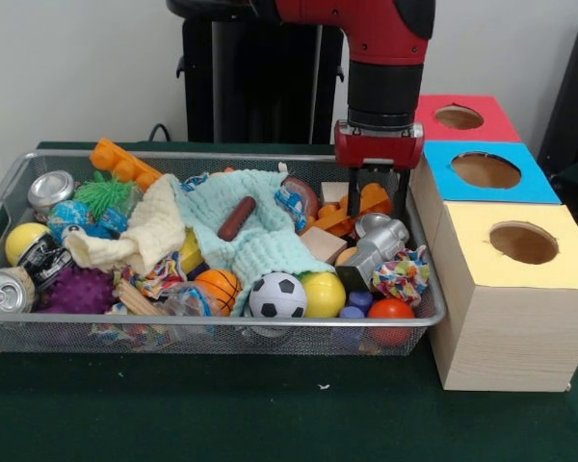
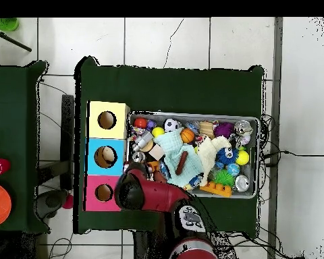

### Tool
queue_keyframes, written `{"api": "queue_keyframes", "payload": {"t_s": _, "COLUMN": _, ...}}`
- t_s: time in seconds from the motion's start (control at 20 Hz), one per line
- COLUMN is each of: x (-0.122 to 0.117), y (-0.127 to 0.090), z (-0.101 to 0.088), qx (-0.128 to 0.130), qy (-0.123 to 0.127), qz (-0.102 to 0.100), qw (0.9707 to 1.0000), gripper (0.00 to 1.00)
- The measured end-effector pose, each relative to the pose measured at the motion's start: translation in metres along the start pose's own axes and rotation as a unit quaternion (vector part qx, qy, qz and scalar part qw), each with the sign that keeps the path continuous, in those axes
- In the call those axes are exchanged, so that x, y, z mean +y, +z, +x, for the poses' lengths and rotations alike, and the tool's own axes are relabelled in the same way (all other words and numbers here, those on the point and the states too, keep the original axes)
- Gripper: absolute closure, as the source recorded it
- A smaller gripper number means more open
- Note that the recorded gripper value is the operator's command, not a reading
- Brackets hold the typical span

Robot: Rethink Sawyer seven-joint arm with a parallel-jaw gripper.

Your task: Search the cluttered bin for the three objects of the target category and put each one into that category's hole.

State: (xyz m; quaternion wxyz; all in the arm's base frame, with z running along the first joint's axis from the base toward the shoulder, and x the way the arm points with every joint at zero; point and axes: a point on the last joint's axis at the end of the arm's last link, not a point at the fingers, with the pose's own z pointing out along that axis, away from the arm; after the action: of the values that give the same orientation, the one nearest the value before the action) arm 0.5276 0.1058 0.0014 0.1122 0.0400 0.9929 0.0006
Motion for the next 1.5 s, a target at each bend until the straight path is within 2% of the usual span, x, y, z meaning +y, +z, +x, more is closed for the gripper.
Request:
{"api": "queue_keyframes", "payload": {"t_s": 0.35, "x": 0.006, "y": -0.006, "z": -0.016, "qx": -0.002, "qy": 0.017, "qz": -0.001, "qw": 0.9999, "gripper": 0.0}}
{"api": "queue_keyframes", "payload": {"t_s": 0.65, "x": 0.018, "y": -0.017, "z": -0.04, "qx": 0.0, "qy": 0.024, "qz": -0.005, "qw": 0.9997, "gripper": 0.0}}
{"api": "queue_keyframes", "payload": {"t_s": 0.85, "x": 0.016, "y": -0.024, "z": -0.053, "qx": 0.002, "qy": 0.028, "qz": -0.002, "qw": 0.9996, "gripper": 0.0}}
{"api": "queue_keyframes", "payload": {"t_s": 1.2, "x": 0.018, "y": -0.026, "z": -0.087, "qx": -0.027, "qy": 0.023, "qz": 0.001, "qw": 0.9994, "gripper": 0.0}}
{"api": "queue_keyframes", "payload": {"t_s": 1.5, "x": 0.02, "y": -0.019, "z": -0.103, "qx": -0.041, "qy": 0.019, "qz": 0.004, "qw": 0.999, "gripper": 0.0}}
